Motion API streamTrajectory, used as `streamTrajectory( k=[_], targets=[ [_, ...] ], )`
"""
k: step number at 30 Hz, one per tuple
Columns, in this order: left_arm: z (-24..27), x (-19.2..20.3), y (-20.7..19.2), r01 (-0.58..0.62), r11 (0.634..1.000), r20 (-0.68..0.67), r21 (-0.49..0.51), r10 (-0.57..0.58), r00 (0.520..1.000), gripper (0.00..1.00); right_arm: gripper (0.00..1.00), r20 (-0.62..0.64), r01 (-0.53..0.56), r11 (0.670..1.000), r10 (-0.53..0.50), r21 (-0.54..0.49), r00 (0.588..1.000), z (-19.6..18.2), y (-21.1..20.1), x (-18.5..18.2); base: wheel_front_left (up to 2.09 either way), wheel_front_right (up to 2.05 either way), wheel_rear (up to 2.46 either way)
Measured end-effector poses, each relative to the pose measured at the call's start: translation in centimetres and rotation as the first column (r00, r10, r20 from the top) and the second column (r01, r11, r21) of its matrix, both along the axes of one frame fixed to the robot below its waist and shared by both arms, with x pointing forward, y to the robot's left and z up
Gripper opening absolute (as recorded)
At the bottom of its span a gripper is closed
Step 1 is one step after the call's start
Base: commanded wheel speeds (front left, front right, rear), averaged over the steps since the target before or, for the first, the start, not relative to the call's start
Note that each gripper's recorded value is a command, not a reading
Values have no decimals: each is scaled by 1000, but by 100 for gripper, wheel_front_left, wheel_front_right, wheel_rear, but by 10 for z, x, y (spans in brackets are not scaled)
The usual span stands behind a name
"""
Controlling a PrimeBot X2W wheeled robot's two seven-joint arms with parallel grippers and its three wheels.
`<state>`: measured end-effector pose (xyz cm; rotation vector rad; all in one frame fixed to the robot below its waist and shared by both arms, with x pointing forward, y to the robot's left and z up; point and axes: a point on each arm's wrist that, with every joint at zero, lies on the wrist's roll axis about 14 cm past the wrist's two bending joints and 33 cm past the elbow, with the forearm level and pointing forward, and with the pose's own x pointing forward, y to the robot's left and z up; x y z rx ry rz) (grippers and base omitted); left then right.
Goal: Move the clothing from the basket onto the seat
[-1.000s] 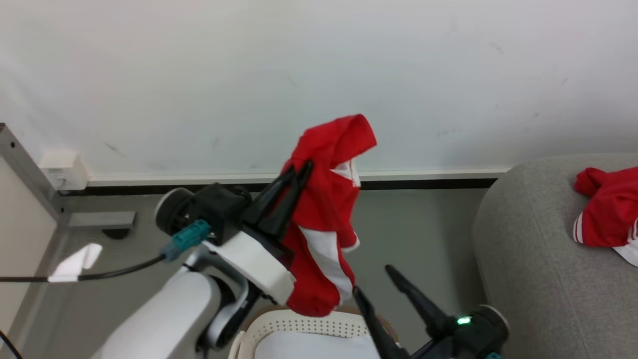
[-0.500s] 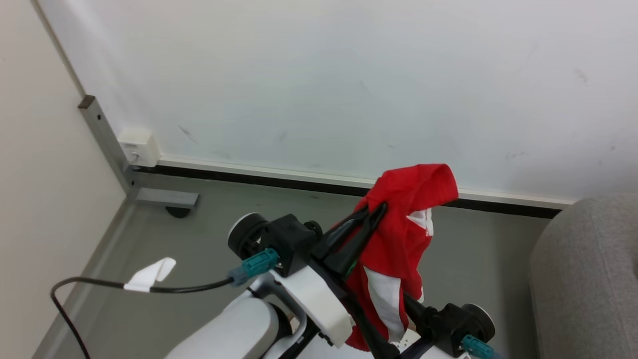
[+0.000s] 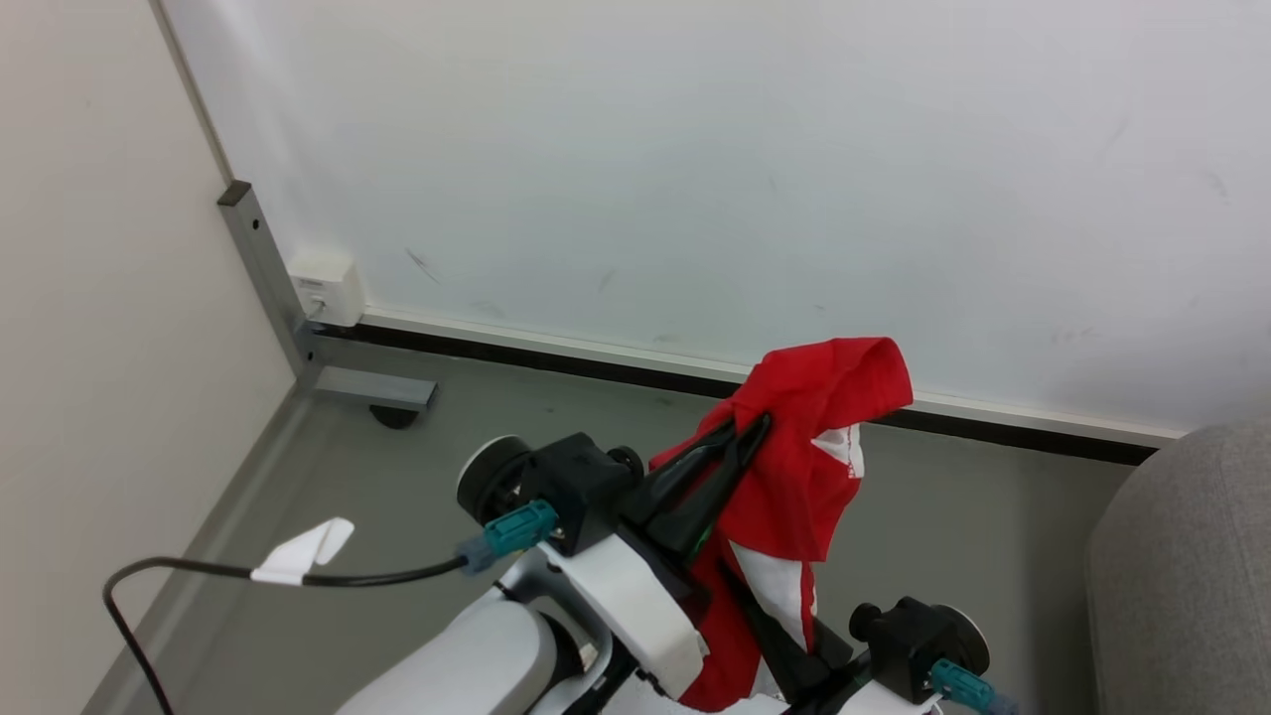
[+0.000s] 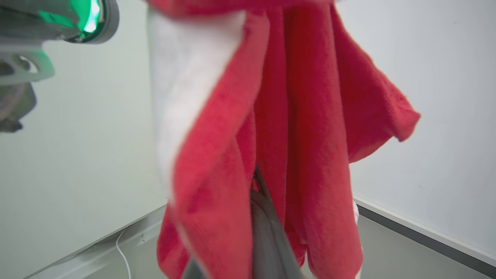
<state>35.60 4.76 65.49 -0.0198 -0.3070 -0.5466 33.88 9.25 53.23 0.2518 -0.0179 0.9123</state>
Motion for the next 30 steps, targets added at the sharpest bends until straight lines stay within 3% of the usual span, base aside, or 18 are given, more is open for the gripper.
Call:
streamTrajectory(
  k=[10,11,12,13,14,23,30],
  targets=[
    [-11,7,7,-20,1000,-30,1,20,999,0,0,-37,104,990,-101,94,994,12,-26,18,0,0,0],
    [-14,7,5,-15,1000,-38,3,15,999,9,0,-41,121,987,-118,104,992,13,-30,20,0,0,0],
    [-18,6,3,-8,1000,-48,4,8,999,25,0,-43,141,983,-137,116,990,15,-36,24,0,0,0],
    [-21,6,1,-2,1000,-56,6,2,998,59,0,-44,160,979,-155,128,987,17,-41,27,0,0,0],
    [-23,5,-1,6,1000,-63,6,-5,998,100,0,-44,180,974,-176,138,983,19,-47,31,0,0,0],
    [-40,1,-34,120,993,-97,-6,-120,988,100,0,-22,361,912,-364,193,931,35,-107,61,0,0,0],
    [-55,0,-64,221,975,-122,-7,-221,968,100,0,30,531,823,-547,201,837,47,-182,73,0,0,0]
  ],
)
